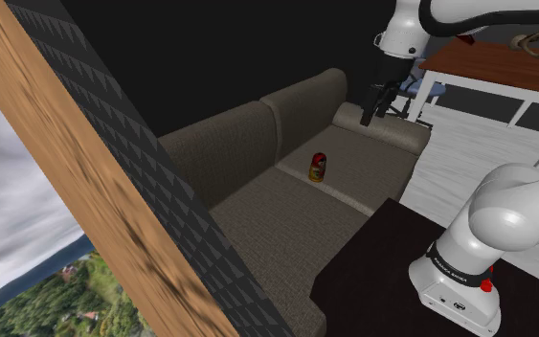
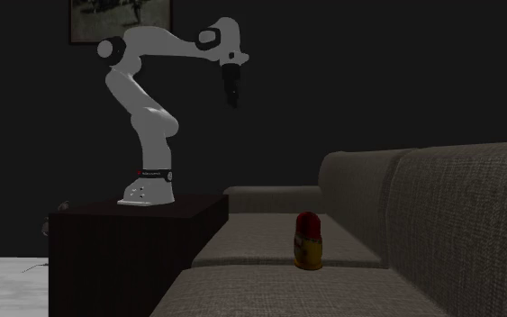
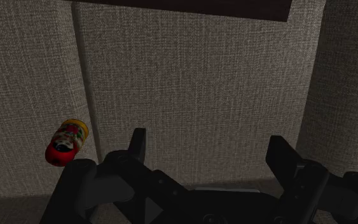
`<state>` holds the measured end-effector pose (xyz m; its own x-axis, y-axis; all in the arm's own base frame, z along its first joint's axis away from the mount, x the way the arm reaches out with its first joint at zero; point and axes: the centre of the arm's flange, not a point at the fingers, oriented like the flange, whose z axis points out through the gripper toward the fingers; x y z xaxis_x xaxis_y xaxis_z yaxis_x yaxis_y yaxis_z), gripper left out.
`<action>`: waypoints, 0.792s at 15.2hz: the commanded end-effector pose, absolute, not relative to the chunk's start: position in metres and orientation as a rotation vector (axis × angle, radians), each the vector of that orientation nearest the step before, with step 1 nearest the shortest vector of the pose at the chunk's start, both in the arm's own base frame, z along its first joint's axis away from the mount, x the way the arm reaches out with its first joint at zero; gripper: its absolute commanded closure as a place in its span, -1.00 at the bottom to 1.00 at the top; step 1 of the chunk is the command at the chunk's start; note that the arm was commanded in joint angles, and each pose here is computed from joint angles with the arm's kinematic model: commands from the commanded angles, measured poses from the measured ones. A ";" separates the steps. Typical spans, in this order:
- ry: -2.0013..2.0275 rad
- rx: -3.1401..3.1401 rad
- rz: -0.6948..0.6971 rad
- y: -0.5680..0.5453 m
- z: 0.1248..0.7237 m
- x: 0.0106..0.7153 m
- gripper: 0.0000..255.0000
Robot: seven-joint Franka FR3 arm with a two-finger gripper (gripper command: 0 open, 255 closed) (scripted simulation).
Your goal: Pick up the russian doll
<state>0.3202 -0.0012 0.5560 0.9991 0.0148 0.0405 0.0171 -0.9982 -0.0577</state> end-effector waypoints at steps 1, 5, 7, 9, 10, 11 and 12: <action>-0.025 -3.083 -0.062 -0.001 0.556 0.320 -1.00; 0.008 -3.089 -0.093 -0.023 0.517 0.344 -1.00; 0.025 -3.092 -0.108 -0.034 0.498 0.356 -1.00; 0.041 -3.095 -0.124 -0.046 0.479 0.369 -1.00; 0.049 -3.096 -0.132 -0.052 0.469 0.375 -1.00; 0.058 -3.098 -0.140 -0.057 0.460 0.381 -1.00; 0.066 -3.099 -0.147 -0.063 0.450 0.387 -1.00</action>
<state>0.3828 -0.0596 0.4593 0.9955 -0.0393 0.0861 -0.0357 -0.9985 -0.0425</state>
